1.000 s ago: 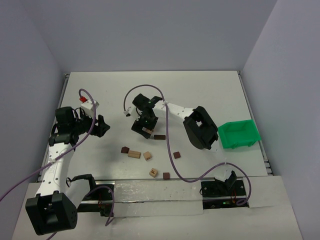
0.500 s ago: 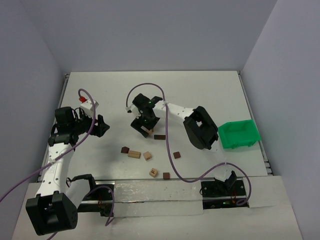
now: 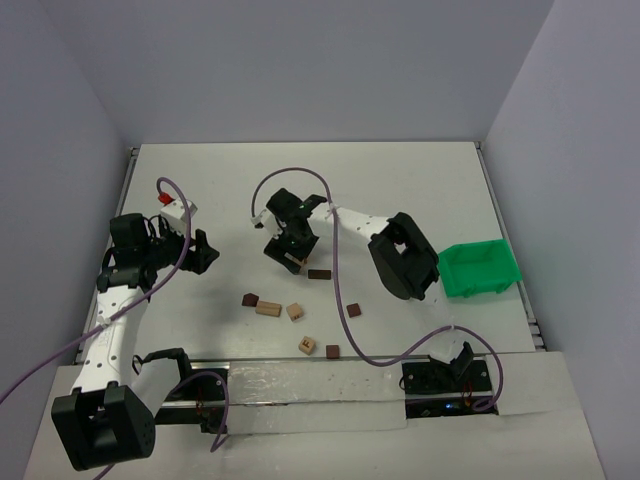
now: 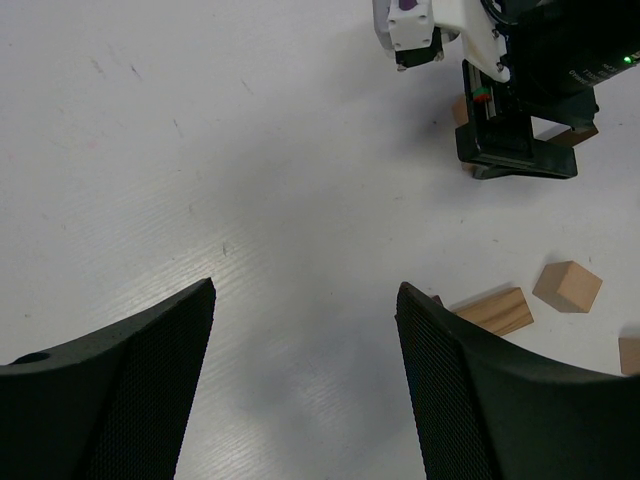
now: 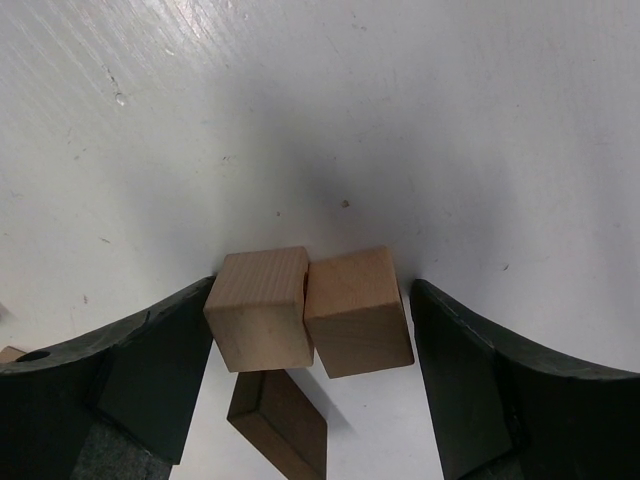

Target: Build the wood block tower

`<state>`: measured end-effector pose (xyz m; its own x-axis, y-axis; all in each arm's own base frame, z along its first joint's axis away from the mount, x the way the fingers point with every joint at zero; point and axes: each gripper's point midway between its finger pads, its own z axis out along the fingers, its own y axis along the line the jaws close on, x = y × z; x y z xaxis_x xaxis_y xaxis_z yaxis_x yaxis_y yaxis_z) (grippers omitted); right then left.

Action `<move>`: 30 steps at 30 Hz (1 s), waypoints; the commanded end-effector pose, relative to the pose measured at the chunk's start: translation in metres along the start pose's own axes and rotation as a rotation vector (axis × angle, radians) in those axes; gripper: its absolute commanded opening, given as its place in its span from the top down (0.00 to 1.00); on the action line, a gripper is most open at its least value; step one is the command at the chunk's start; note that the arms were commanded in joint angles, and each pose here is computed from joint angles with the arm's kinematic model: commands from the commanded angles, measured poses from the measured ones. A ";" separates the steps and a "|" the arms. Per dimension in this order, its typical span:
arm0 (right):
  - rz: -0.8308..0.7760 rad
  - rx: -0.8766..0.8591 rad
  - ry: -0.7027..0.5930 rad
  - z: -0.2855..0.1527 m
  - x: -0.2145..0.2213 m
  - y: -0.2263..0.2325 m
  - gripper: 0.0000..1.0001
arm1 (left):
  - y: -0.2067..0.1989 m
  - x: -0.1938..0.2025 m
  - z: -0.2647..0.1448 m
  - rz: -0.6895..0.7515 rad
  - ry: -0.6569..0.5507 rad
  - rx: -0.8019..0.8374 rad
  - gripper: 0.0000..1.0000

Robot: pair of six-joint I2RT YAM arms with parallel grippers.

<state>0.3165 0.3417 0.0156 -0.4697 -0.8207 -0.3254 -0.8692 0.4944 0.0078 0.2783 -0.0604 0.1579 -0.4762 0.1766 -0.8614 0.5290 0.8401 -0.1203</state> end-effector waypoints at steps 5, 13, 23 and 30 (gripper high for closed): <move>-0.068 -0.030 -0.009 0.003 0.006 0.005 0.19 | 0.003 -0.015 -0.001 0.036 -0.039 0.003 0.20; -0.162 -0.059 -0.027 0.001 0.007 0.008 0.22 | 0.003 -0.013 -0.001 0.034 -0.038 0.005 0.21; -0.278 -0.115 -0.036 0.001 0.005 0.013 0.25 | 0.003 -0.014 -0.001 0.032 -0.036 0.005 0.21; -0.388 -0.151 0.016 0.008 0.007 0.011 0.26 | 0.003 -0.015 -0.002 0.032 -0.039 0.002 0.21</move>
<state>0.3123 0.3465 0.0160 -0.1754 -0.9158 -0.3614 -0.9815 0.1913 -0.0083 0.2788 -0.0596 0.1566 -0.4812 0.1747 -0.8590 0.5262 0.8413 -0.1237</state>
